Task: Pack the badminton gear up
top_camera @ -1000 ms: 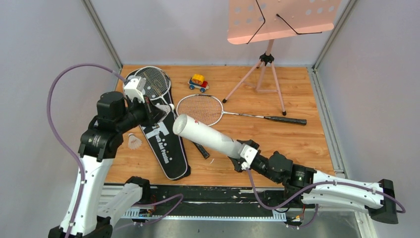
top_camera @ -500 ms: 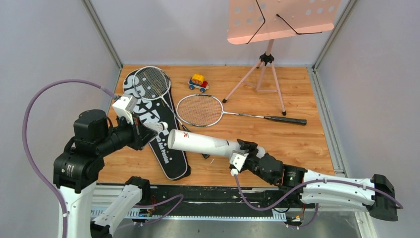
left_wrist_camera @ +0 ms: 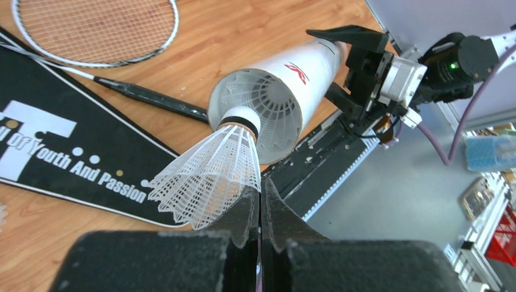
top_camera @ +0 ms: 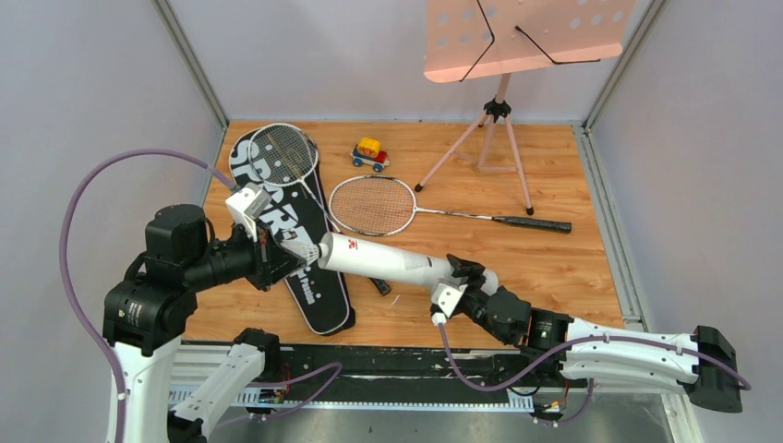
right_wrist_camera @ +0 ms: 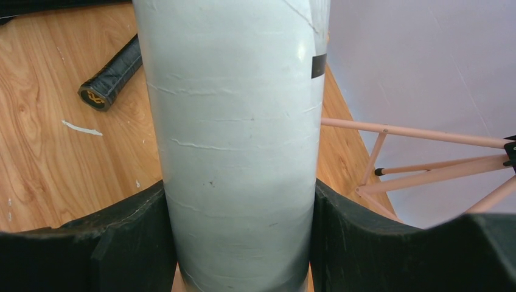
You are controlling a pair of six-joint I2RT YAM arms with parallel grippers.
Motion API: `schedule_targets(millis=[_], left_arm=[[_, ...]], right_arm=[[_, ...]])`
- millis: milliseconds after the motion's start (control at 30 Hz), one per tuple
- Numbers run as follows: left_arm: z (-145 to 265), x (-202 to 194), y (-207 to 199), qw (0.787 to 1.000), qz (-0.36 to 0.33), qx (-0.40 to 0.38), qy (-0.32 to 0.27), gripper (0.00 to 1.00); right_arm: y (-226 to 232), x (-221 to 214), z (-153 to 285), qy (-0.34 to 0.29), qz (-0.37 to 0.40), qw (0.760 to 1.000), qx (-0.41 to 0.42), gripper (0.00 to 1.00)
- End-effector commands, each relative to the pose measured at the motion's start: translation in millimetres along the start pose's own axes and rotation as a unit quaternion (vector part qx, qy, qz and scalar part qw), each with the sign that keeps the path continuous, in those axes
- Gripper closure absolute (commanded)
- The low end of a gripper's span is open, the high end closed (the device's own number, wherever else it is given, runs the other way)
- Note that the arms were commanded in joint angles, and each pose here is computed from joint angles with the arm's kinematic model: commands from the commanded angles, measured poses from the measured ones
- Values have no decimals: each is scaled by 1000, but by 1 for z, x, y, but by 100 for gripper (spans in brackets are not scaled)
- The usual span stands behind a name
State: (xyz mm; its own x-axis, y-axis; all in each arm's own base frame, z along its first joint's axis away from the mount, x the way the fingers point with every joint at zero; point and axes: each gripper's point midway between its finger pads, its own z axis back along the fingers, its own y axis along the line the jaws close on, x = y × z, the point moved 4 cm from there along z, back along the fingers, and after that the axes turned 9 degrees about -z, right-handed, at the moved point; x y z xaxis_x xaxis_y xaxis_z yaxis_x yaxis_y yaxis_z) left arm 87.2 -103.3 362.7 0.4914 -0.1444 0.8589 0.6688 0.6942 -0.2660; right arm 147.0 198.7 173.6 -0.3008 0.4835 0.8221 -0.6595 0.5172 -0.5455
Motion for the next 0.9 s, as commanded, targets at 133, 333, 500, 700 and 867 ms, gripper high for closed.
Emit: schedule_targets(millis=[133, 333, 500, 700, 867], left_arm=[[-8, 2, -14, 997, -15, -79, -5, 100], [-17, 2, -15, 994, -8, -105, -5, 100], [-28, 4, -14, 991, 3, -133, -12, 100], [-38, -1, -12, 989, 14, -148, -10, 100], [-42, -3, -15, 984, 25, -173, -18, 100]], right_arm=[[-8, 21, -1, -50, -22, 998, -17, 77], [-2, 26, 0, -70, -15, 997, 3, 78], [1, 29, 0, -87, -14, 996, 6, 78], [2, 33, 1, -103, -17, 994, 9, 79], [3, 37, 0, -120, -20, 992, 8, 79]])
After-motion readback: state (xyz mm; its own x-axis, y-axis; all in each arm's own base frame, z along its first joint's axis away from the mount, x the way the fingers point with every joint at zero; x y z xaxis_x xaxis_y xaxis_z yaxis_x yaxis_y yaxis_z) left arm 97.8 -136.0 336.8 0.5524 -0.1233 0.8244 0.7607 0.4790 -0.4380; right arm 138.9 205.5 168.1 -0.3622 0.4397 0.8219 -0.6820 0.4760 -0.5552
